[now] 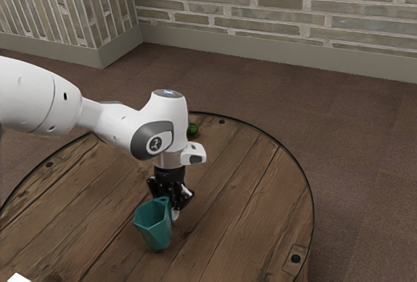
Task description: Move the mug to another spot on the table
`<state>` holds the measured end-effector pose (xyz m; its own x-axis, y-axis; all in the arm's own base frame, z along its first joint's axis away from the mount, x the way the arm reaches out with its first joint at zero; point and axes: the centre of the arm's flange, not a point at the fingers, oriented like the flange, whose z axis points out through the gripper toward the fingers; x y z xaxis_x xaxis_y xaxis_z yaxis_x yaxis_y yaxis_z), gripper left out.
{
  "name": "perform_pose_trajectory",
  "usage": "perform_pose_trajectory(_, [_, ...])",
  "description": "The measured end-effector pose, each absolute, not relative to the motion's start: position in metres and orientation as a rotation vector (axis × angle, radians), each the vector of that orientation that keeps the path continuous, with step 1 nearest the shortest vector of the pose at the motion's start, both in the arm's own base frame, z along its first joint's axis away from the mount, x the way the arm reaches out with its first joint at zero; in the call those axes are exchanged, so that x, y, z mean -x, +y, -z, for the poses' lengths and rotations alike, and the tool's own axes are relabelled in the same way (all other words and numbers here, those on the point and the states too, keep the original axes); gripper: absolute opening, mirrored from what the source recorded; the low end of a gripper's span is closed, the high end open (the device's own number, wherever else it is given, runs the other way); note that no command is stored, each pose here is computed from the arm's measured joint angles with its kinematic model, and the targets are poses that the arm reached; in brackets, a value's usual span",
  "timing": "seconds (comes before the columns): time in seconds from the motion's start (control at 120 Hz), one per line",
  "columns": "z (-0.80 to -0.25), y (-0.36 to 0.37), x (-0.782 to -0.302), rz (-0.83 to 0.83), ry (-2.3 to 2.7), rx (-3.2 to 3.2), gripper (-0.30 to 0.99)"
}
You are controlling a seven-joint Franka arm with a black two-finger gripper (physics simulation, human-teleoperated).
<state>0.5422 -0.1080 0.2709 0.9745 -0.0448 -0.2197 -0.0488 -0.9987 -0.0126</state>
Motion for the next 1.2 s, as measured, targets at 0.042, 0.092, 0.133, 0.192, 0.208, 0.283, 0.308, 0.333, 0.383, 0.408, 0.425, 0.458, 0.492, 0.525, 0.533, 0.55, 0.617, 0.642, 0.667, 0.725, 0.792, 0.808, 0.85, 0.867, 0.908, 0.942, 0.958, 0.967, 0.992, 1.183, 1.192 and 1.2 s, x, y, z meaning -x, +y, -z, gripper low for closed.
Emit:
perform_pose_trajectory(0.042, [-0.278,-0.105,-0.544,-0.359,0.036,3.116,0.07])
perform_pose_trajectory(0.092, [-0.291,-0.102,-0.55,-0.372,-0.002,3.129,0.05])
perform_pose_trajectory(0.133, [-0.299,-0.098,-0.553,-0.396,-0.039,3.139,0.04])
perform_pose_trajectory(0.192, [-0.308,-0.082,-0.558,-0.449,-0.129,3.155,0.02])
perform_pose_trajectory(0.208, [-0.311,-0.076,-0.56,-0.462,-0.16,3.16,0.02])
perform_pose_trajectory(0.283, [-0.322,-0.046,-0.567,-0.523,-0.285,3.174,0.03])
perform_pose_trajectory(0.308, [-0.326,-0.038,-0.572,-0.538,-0.318,3.179,0.03])
perform_pose_trajectory(0.333, [-0.328,-0.032,-0.578,-0.554,-0.347,3.185,0.03])
perform_pose_trajectory(0.383, [-0.33,-0.023,-0.591,-0.589,-0.387,3.191,0.03])
perform_pose_trajectory(0.408, [-0.33,-0.018,-0.597,-0.605,-0.408,3.191,0.02])
perform_pose_trajectory(0.425, [-0.329,-0.013,-0.601,-0.619,-0.427,3.192,0.02])
perform_pose_trajectory(0.458, [-0.325,-0.001,-0.607,-0.65,-0.47,3.193,0.0])
perform_pose_trajectory(0.492, [-0.317,0.01,-0.611,-0.692,-0.517,3.194,-0.01])
perform_pose_trajectory(0.525, [-0.307,0.022,-0.614,-0.739,-0.567,3.197,-0.02])
perform_pose_trajectory(0.533, [-0.305,0.024,-0.615,-0.751,-0.581,3.198,-0.03])
perform_pose_trajectory(0.55, [-0.3,0.03,-0.615,-0.776,-0.609,3.2,-0.03])
perform_pose_trajectory(0.617, [-0.282,0.045,-0.616,-0.862,-0.697,3.208,-0.05])
perform_pose_trajectory(0.642, [-0.278,0.047,-0.618,-0.881,-0.712,3.211,-0.06])
perform_pose_trajectory(0.667, [-0.275,0.046,-0.621,-0.892,-0.72,3.213,-0.07])
perform_pose_trajectory(0.725, [-0.272,0.045,-0.625,-0.913,-0.737,3.209,-0.08])
perform_pose_trajectory(0.792, [-0.266,0.043,-0.629,-0.936,-0.758,3.198,-0.09])
perform_pose_trajectory(0.808, [-0.264,0.043,-0.63,-0.944,-0.764,3.194,-0.09])
perform_pose_trajectory(0.85, [-0.259,0.043,-0.635,-0.952,-0.775,3.188,-0.09])
perform_pose_trajectory(0.867, [-0.256,0.042,-0.636,-0.959,-0.78,3.184,-0.09])
perform_pose_trajectory(0.908, [-0.249,0.043,-0.636,-0.979,-0.794,3.173,-0.09])
perform_pose_trajectory(0.942, [-0.242,0.043,-0.636,-0.998,-0.806,3.163,-0.1])
perform_pose_trajectory(0.958, [-0.239,0.043,-0.636,-1.008,-0.812,3.157,-0.1])
perform_pose_trajectory(0.967, [-0.237,0.043,-0.635,-1.013,-0.815,3.155,-0.1])
perform_pose_trajectory(0.992, [-0.233,0.044,-0.635,-1.024,-0.824,3.148,-0.09])
perform_pose_trajectory(1.183, [-0.224,0.045,-0.633,-1.062,-0.871,3.117,-0.07])
perform_pose_trajectory(1.192, [-0.224,0.045,-0.633,-1.063,-0.873,3.117,-0.06])
perform_pose_trajectory(1.2, [-0.224,0.045,-0.633,-1.064,-0.875,3.116,-0.06])
